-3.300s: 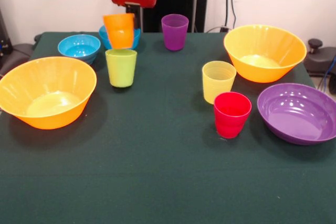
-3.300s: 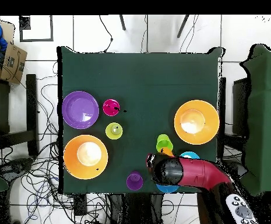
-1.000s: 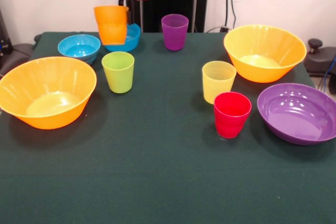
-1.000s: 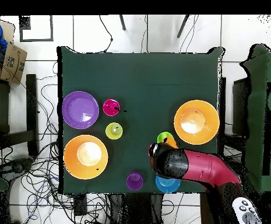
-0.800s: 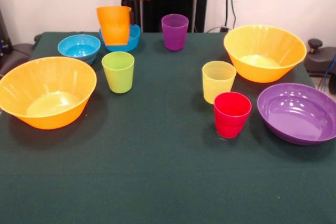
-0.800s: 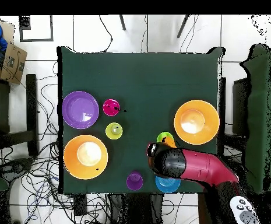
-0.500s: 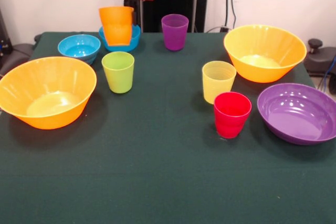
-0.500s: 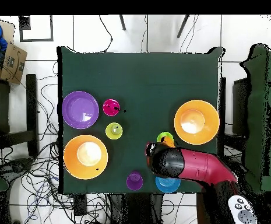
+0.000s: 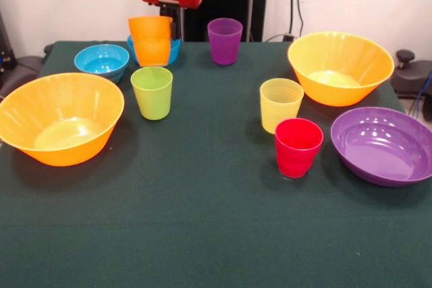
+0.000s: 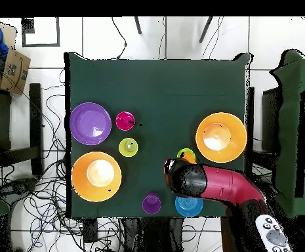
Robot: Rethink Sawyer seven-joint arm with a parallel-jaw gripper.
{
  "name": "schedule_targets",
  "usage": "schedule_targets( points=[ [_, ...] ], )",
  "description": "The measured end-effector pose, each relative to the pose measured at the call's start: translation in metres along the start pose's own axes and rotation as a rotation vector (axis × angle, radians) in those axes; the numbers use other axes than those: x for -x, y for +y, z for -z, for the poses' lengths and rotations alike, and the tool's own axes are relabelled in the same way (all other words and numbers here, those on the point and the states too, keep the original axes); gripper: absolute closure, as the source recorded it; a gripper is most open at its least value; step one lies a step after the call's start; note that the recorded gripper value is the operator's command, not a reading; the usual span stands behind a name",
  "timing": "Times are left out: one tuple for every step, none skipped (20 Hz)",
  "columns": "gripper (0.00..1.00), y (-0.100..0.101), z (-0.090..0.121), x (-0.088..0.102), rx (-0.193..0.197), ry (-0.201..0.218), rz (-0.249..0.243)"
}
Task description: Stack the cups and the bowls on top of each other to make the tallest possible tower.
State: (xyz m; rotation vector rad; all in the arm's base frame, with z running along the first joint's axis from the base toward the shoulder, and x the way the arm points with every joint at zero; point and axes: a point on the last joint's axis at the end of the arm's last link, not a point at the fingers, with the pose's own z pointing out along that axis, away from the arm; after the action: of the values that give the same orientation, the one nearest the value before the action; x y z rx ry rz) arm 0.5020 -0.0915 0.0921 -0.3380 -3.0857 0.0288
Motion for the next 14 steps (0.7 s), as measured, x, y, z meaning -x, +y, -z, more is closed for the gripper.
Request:
schedule_targets(
  points=[
    [1.00,0.000,-0.002,0.001,0.001,-0.001,0.000],
    [1.00,0.000,-0.003,0.002,0.002,-0.001,-0.001],
    [1.00,0.000,-0.004,0.003,0.002,-0.002,-0.001],
    [1.00,0.000,-0.007,0.005,0.004,-0.003,-0.001],
    [1.00,0.000,-0.008,0.005,0.005,-0.004,-0.001],
    [1.00,0.001,-0.010,0.007,0.006,-0.006,0.000],
    [1.00,0.001,-0.010,0.007,0.007,-0.007,0.001],
    [1.00,0.002,-0.011,0.008,0.007,-0.008,0.001],
    [1.00,0.003,-0.013,0.009,0.009,-0.011,0.003],
    [1.00,0.004,-0.014,0.009,0.010,-0.013,0.004],
    [1.00,0.004,-0.015,0.010,0.010,-0.015,0.005],
    [1.00,0.004,-0.016,0.011,0.010,-0.017,0.006],
    [1.00,0.005,-0.016,0.013,0.010,-0.024,0.007],
    [1.00,0.005,-0.015,0.014,0.010,-0.027,0.008]
  ],
)
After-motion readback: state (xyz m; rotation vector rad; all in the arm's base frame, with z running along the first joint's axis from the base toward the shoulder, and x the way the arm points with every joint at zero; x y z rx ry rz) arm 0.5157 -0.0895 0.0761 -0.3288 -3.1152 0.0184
